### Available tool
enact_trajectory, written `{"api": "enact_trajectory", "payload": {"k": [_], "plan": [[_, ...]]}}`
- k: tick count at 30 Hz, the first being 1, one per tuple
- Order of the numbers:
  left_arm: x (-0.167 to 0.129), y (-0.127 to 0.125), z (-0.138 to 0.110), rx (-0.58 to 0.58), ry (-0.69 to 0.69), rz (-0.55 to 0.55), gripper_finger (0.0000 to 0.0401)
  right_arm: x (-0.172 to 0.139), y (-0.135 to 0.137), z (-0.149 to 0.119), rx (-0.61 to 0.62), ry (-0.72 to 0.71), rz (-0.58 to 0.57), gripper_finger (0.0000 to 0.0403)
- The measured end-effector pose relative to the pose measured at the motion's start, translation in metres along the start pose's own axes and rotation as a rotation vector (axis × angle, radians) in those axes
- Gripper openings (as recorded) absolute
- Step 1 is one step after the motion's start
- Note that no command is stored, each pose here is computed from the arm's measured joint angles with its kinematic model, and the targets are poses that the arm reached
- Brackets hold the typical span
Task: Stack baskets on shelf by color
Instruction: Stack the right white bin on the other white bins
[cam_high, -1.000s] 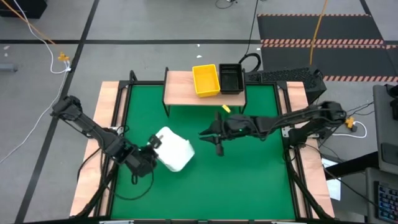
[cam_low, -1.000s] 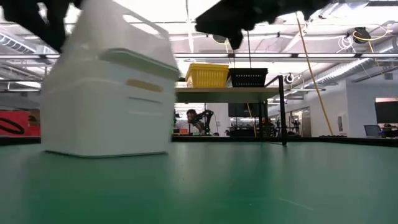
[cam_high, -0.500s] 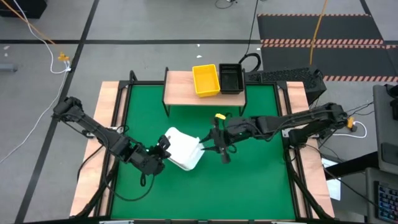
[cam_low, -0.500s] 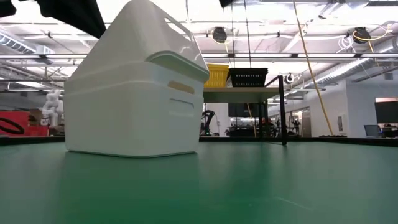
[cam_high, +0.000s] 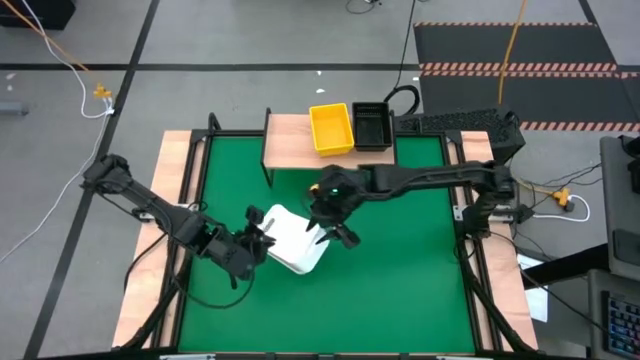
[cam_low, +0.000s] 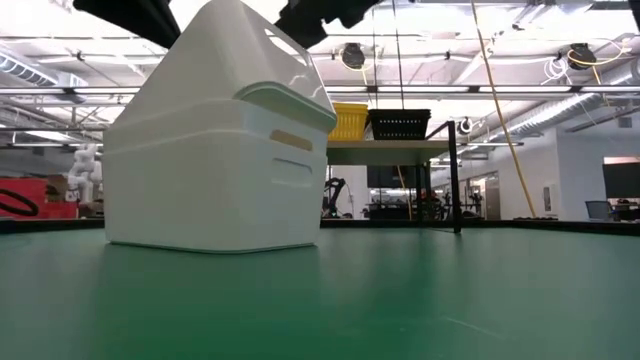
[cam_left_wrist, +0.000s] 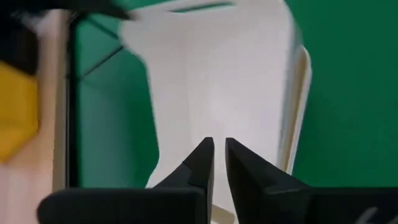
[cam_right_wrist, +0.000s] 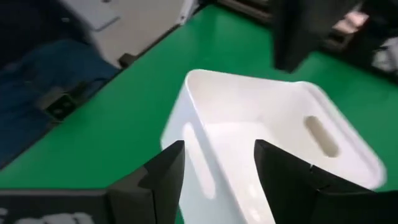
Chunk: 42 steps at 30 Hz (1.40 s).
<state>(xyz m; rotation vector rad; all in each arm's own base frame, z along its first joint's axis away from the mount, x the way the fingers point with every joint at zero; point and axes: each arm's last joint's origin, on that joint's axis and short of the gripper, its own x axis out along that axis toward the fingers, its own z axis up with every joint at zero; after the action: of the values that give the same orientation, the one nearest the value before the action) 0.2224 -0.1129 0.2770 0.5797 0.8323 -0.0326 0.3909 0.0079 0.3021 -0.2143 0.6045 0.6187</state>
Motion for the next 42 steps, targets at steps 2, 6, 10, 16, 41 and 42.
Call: {"api": "enact_trajectory", "payload": {"k": [2, 6, 10, 16, 41, 42], "plan": [[-0.005, 0.004, -0.002, -0.088, -0.003, 0.016, 0.0054, 0.005, -0.006, 0.001, 0.021, 0.015, 0.048, 0.0190], [-0.017, 0.011, -0.008, -0.238, -0.016, 0.019, 0.0084, 0.014, -0.012, -0.003, 0.038, 0.087, 0.106, 0.0185], [-0.027, 0.016, -0.011, -0.313, -0.035, 0.016, 0.0110, 0.025, -0.015, -0.009, 0.051, 0.117, 0.124, 0.0170], [-0.036, 0.021, -0.017, -0.559, -0.038, 0.011, 0.0124, 0.032, -0.016, -0.014, 0.040, 0.139, 0.140, 0.0105], [-0.034, 0.016, -0.023, -0.603, 0.004, 0.072, 0.0124, -0.003, 0.014, 0.015, -0.236, 0.068, -0.050, 0.0001], [-0.034, 0.016, -0.023, -0.607, 0.004, 0.072, 0.0124, 0.005, 0.016, 0.008, -0.247, 0.080, -0.062, 0.0001]]}}
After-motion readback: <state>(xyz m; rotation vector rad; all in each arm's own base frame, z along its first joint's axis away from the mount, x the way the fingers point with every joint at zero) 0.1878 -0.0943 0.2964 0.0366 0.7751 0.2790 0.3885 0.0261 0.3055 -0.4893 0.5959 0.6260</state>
